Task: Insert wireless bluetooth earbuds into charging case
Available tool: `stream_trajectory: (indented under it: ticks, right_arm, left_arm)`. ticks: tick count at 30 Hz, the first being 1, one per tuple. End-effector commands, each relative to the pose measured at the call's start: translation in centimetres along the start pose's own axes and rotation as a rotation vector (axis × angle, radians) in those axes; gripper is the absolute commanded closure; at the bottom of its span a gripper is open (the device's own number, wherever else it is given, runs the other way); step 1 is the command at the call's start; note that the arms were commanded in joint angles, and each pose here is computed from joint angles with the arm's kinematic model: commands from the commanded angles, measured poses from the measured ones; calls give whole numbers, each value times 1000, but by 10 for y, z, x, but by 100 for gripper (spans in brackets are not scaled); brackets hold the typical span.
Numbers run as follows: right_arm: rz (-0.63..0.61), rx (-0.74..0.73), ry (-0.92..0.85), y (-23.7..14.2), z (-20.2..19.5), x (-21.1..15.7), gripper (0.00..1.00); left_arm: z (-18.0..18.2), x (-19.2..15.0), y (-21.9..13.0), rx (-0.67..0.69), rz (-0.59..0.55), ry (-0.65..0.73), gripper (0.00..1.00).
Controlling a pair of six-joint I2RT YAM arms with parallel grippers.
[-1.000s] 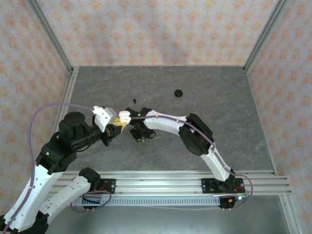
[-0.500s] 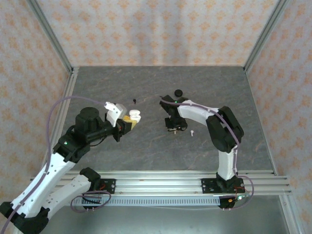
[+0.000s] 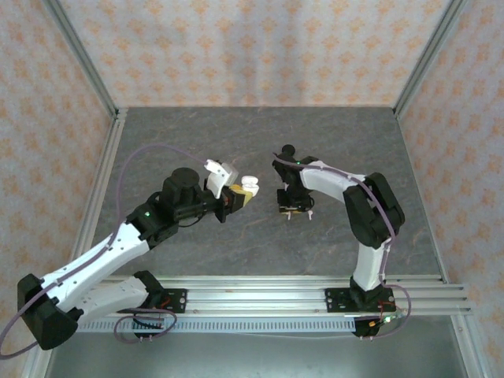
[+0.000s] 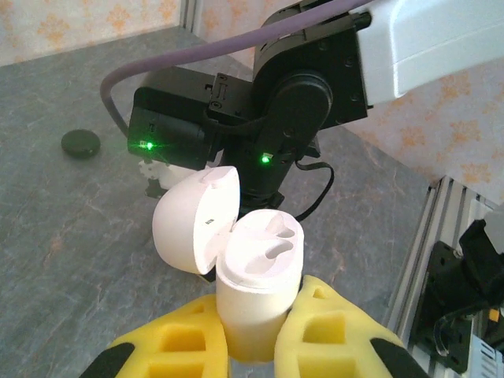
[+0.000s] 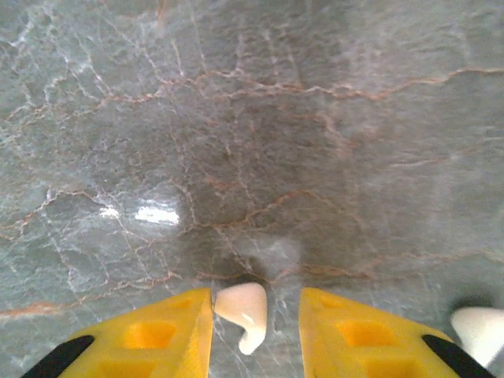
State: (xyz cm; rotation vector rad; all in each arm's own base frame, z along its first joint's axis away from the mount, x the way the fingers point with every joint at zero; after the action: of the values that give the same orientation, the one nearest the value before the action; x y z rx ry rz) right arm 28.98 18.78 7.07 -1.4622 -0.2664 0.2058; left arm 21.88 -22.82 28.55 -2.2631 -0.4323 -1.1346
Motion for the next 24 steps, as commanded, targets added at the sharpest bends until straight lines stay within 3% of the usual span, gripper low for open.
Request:
stream_trajectory:
  ticks: [1, 12, 24]
  right_arm:
    - [-26, 12, -9, -28, -6, -1, 65]
    - [48, 182, -26, -19, 10, 9, 65]
    - [99, 137, -23, -3, 10, 5, 66]
  left_arm:
    - [-1, 15, 3, 8, -111, -11, 100]
    - [10, 6, 5, 64, -111, -35, 100]
    - [14, 0, 8, 87, -78, -35, 100]
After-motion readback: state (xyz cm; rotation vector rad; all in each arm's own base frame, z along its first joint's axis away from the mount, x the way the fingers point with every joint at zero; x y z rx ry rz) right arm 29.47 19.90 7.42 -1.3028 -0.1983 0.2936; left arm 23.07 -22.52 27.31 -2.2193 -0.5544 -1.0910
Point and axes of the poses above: each hand's point on the last joint's axis, 136 mm out from that joint toward the fingers, its own y axis out along the fingers, its own z axis along the line the jaws close on, x = y × z, the point moved 4 cm from there along -y, back along the fingers, and after that the axes turned 14 degrees about -y, right-handed, at the moved point
